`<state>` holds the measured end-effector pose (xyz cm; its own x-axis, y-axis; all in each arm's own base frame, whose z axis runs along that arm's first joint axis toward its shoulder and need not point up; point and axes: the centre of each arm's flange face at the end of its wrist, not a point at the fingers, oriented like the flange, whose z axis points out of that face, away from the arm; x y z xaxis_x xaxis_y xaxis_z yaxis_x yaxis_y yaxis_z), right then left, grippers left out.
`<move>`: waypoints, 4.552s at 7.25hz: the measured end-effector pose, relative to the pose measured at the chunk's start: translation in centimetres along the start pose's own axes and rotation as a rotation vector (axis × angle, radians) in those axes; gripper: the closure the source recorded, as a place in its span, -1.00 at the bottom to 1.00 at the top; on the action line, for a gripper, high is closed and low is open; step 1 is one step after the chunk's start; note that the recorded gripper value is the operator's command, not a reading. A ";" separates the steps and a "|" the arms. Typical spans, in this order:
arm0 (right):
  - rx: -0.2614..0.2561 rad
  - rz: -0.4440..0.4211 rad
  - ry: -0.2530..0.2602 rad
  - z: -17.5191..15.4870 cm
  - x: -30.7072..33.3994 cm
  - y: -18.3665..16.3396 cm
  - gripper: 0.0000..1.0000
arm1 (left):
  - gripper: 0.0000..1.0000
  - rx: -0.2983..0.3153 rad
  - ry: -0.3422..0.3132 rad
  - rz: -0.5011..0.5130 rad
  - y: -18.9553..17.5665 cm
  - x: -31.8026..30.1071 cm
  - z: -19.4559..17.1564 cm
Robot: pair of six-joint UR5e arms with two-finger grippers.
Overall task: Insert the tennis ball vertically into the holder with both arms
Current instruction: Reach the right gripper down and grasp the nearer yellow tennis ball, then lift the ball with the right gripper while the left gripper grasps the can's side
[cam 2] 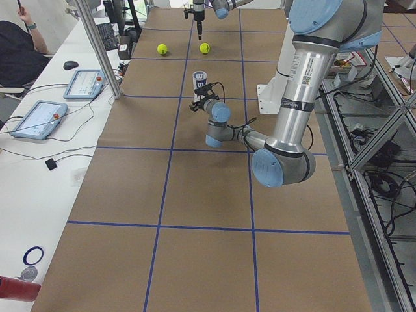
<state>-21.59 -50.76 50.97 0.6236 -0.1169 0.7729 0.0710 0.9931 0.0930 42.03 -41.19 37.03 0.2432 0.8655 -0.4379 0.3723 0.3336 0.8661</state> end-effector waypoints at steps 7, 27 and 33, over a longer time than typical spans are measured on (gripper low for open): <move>-0.058 -0.051 0.066 5.2 -1.6 1.5 -0.99 | -0.97 -0.002 -0.001 0.001 0.2 -0.1 -0.2; 0.091 -0.137 -0.097 -4.6 -10.3 -6.7 1.00 | -0.96 -0.040 0.048 -0.004 1.9 2.8 7.5; 0.103 -0.153 -0.110 -5.3 -11.3 -7.0 1.00 | -0.96 -0.044 0.056 0.048 1.6 3.5 9.1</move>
<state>-25.05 -56.40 38.22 0.5225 -0.2711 0.8084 0.0748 0.9590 0.2733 51.63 -40.99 34.66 0.2091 0.9000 -0.3825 0.3211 0.3063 0.8962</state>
